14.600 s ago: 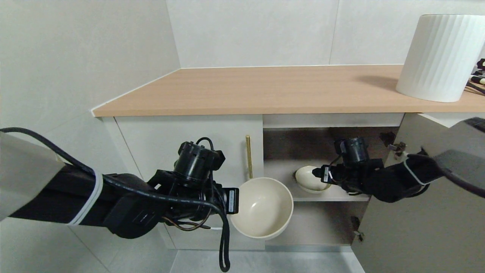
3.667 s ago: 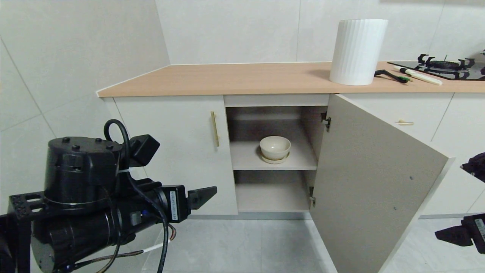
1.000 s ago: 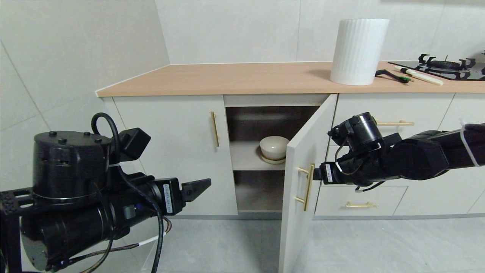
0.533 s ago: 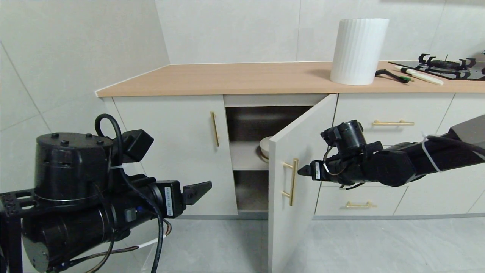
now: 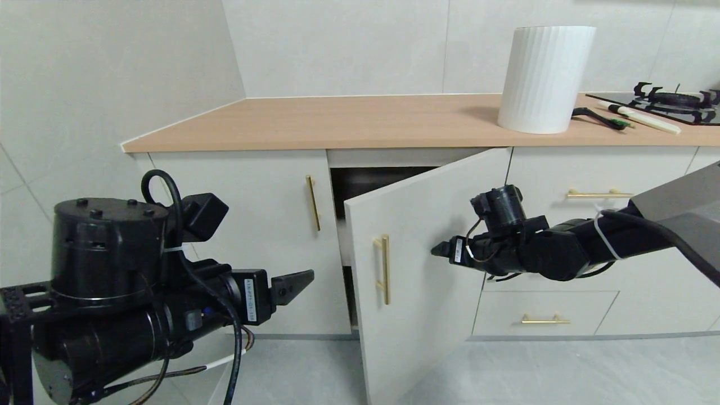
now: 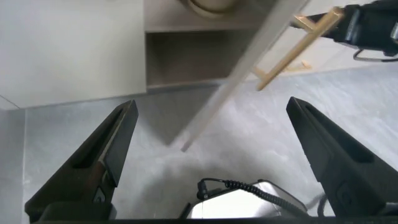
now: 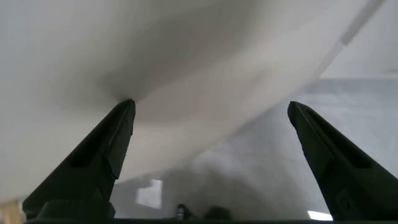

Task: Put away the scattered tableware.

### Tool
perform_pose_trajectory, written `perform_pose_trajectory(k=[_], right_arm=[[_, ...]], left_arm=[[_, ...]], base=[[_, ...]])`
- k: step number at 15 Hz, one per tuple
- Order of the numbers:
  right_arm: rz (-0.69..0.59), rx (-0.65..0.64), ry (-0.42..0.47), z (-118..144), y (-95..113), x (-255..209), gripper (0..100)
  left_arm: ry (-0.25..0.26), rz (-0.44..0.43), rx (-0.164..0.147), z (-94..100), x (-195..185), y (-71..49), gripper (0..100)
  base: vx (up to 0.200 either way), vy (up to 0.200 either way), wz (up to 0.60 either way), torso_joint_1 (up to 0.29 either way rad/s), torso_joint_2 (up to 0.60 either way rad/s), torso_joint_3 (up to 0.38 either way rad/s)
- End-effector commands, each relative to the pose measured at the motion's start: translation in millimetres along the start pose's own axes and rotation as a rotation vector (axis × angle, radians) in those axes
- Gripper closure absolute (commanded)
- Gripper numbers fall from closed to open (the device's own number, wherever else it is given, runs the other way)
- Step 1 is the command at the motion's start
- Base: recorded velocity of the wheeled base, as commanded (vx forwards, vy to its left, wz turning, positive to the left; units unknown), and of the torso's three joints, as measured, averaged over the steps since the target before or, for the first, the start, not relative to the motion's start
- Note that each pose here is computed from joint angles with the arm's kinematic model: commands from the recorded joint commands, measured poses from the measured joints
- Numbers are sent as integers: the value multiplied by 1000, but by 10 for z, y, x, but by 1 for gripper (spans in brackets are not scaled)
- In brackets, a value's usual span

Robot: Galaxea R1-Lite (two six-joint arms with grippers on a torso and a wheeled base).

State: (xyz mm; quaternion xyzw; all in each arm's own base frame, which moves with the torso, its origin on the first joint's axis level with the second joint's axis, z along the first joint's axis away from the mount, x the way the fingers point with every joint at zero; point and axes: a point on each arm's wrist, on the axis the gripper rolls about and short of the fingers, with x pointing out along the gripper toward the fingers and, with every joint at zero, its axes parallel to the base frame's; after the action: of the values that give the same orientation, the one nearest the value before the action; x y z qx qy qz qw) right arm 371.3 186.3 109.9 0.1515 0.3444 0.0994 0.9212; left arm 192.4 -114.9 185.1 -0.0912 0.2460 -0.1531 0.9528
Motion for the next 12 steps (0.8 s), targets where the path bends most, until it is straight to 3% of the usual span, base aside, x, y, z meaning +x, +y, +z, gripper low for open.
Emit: perform_pose_trajectory(k=[1, 7, 12], right_arm=[[13, 18, 0, -13, 64, 44, 0], [43, 242, -55, 101, 240, 251, 0], [-14, 321, -141, 165, 277, 459, 0]], left_arm=[[2, 1, -1, -4, 14, -1, 0], [-4, 0, -5, 6, 5, -3, 0], [-2, 1, -4, 4, 9, -3, 0]], base=[[200, 0, 0, 7, 7, 7], [0, 0, 0, 0, 0, 0], [0, 0, 0, 0, 0, 0]])
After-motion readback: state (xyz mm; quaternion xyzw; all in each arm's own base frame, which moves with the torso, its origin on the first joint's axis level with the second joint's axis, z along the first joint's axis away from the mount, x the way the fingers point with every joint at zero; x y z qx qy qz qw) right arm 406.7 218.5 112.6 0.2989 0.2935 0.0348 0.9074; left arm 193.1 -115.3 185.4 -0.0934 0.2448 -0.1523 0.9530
